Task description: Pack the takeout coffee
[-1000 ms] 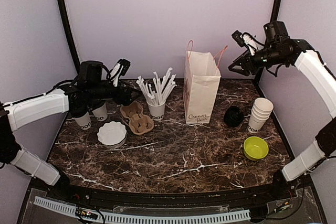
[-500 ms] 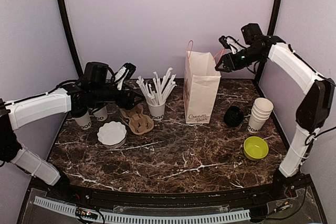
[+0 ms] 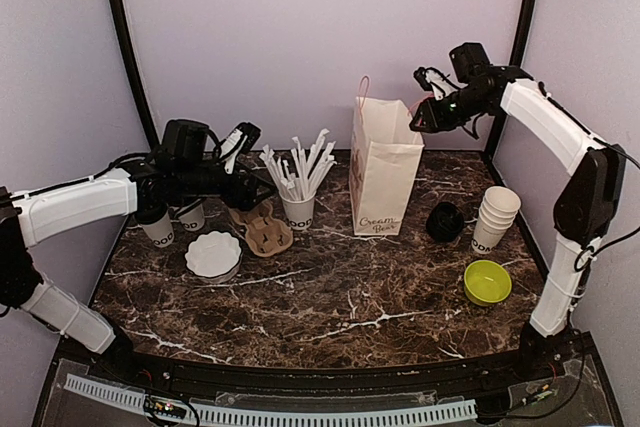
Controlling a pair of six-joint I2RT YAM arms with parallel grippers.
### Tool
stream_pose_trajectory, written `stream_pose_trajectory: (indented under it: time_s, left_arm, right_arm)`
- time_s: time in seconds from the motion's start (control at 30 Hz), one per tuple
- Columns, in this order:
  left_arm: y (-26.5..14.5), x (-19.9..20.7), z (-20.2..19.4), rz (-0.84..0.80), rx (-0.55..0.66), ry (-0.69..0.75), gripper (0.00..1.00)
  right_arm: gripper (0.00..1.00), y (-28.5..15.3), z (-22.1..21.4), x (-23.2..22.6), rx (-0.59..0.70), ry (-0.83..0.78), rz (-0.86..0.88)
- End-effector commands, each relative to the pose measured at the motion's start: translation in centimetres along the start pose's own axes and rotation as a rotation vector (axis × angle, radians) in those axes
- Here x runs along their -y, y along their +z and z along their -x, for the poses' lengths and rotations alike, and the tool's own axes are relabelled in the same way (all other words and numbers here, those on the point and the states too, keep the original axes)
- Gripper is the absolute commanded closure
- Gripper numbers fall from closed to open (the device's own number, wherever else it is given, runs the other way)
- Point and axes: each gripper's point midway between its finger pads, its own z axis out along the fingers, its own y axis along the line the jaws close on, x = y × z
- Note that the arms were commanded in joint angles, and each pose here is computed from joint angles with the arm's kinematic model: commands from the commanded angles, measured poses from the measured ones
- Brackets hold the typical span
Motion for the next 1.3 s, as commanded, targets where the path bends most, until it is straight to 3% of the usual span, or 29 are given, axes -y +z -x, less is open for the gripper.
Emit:
stream_pose_trajectory:
  time_s: [0.0, 0.2, 0.33, 0.5, 0.9, 1.27]
  left_arm:
    - [0.0, 0.2, 0.2, -0.006, -0.016, 0.009, 0.20]
    - [-0.1, 0.2, 0.4, -0.008, -0.017, 0.010, 0.20]
    - [-0.2, -0.3, 0.4, 0.021, -0.021, 0.002, 0.20]
    - [-0.6, -0.3, 0.9, 0.024, -0.006, 0.000, 0.19]
    - [-2.6, -2.2, 2.1, 0.161, 0.024, 0.020, 0.12]
    - [-3.7, -3.9, 2.5, 0.252, 0.043, 0.015, 0.10]
  right_arm:
    - [0.75, 0.4, 0.4, 0.0, 0.005, 0.012, -0.008]
    - [1.00, -2.1, 1.7, -0.6, 0.063, -0.008, -0.018]
    - [1.00, -5.0, 2.8, -1.0, 0.129, -0.030, -0.028]
    - [1.00, -8.4, 3.1, -3.9, 0.194, -0.103, 0.082]
    - [1.00, -12.5, -0.8, -9.5, 0.183, -0.300, 0.333]
    - [1.00, -14.2, -3.5, -9.3, 0.134, -0.371, 0.270]
